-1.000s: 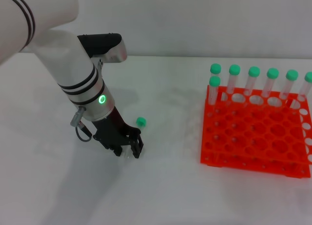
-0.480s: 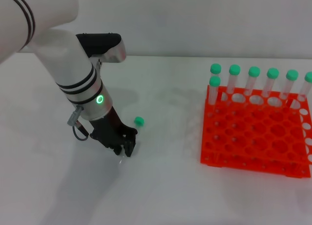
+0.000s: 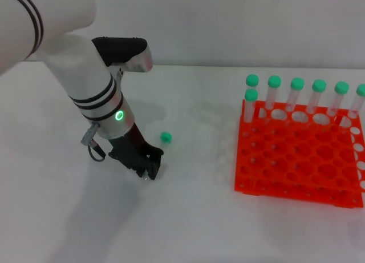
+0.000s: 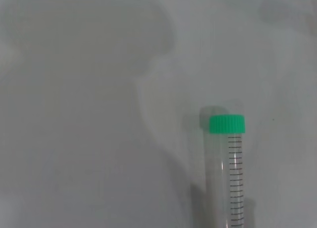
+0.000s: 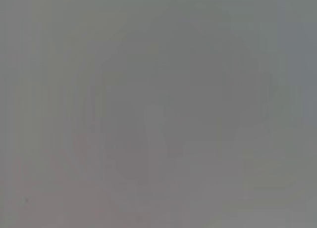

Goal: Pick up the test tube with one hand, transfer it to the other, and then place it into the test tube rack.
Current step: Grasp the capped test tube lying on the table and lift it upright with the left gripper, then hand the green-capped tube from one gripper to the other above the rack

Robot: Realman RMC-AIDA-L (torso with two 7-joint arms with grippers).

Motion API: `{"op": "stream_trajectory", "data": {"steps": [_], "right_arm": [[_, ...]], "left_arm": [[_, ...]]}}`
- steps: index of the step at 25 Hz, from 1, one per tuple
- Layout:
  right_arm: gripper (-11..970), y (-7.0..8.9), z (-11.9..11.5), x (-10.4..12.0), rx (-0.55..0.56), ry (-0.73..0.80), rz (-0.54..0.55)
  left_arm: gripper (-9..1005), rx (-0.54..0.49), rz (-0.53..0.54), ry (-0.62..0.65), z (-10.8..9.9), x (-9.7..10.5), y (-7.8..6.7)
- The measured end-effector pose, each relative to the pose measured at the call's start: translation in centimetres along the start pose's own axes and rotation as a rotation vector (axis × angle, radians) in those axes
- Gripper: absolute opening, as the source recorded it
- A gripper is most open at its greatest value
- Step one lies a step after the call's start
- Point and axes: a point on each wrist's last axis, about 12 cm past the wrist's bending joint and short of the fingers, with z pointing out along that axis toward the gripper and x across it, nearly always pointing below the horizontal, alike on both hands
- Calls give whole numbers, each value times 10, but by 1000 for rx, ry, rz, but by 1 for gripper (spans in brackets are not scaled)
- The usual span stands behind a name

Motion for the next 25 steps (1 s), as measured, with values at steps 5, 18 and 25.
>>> {"op": "stream_trajectory", "data": {"steps": [5, 18, 25], "right_arm": [[761, -2, -2, 0, 13, -1, 3], [761, -6, -2, -1, 43, -10, 7], [760, -13, 0, -4, 67, -19, 97]], "left_arm": [[198, 7, -3, -92, -8, -11, 7], [216, 321, -72, -821, -33, -25, 64], [226, 455, -113, -1199, -3, 29, 83]]}}
